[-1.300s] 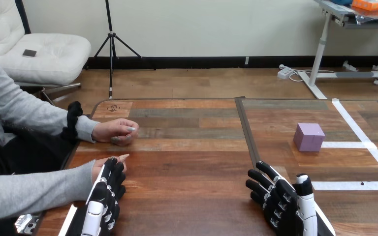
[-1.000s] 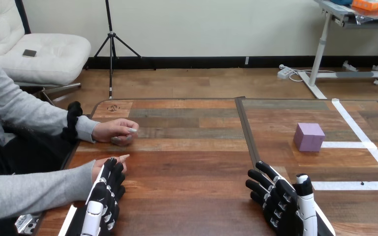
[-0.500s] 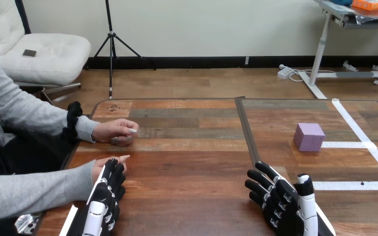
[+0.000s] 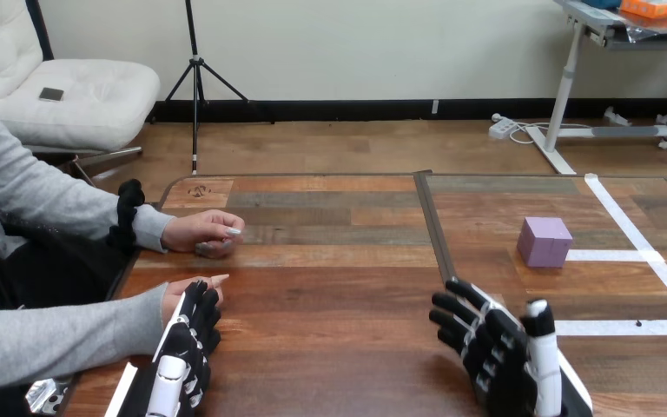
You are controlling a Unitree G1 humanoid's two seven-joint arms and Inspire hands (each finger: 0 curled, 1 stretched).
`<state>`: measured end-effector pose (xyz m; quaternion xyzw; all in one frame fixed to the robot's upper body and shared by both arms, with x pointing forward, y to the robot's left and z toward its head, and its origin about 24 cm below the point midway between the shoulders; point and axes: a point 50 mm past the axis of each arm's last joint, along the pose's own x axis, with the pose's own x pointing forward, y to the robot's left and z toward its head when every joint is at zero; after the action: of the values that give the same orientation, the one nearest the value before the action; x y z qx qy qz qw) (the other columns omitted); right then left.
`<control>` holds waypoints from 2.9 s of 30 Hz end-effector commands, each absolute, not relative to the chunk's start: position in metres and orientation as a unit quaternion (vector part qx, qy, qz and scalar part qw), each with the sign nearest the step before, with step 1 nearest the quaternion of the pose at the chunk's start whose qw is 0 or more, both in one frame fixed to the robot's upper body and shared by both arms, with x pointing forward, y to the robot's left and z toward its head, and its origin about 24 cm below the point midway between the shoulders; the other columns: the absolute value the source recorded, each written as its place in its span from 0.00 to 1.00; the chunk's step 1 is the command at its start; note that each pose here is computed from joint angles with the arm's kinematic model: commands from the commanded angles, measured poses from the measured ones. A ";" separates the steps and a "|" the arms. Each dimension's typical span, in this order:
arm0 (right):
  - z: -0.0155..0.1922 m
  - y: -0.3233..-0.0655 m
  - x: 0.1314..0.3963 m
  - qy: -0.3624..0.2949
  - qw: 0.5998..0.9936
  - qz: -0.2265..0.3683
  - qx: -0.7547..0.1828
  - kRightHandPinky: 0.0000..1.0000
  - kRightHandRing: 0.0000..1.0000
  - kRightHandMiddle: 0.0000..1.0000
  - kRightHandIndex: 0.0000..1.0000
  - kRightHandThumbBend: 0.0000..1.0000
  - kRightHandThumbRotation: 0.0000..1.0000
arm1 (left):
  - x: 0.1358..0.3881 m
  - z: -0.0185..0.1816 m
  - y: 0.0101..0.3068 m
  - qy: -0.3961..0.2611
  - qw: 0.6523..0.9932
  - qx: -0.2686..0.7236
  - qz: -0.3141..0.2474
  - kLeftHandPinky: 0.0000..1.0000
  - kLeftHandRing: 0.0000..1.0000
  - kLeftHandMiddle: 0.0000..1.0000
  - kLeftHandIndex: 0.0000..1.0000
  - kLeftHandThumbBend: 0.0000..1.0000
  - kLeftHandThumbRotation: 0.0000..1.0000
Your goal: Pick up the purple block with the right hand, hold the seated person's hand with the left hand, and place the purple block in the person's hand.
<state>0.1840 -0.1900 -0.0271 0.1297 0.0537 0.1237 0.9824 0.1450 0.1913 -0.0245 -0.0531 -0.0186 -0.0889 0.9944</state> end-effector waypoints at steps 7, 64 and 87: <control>0.030 -0.192 0.245 -0.068 0.985 0.133 0.083 0.86 0.85 0.85 0.86 0.87 1.00 | 0.158 -0.010 0.188 -0.062 0.993 -0.043 -0.095 1.00 1.00 1.00 1.00 0.59 1.00; 0.134 -0.223 0.388 -0.094 0.971 0.014 -0.220 0.85 0.91 0.90 0.89 0.70 1.00 | 0.157 -0.016 0.190 -0.071 0.993 -0.043 -0.089 1.00 0.97 0.98 0.99 0.62 1.00; 0.154 -0.231 0.408 0.005 0.906 -0.020 -0.423 0.81 0.91 0.92 0.93 0.80 1.00 | 0.156 -0.016 0.191 -0.062 0.993 -0.042 -0.093 1.00 0.98 0.98 1.00 0.66 1.00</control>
<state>0.3680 -0.2318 0.0598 -0.3119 0.0802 0.0234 0.9464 0.1375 0.1940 -0.0308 -0.0451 -0.0003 -0.0886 0.9950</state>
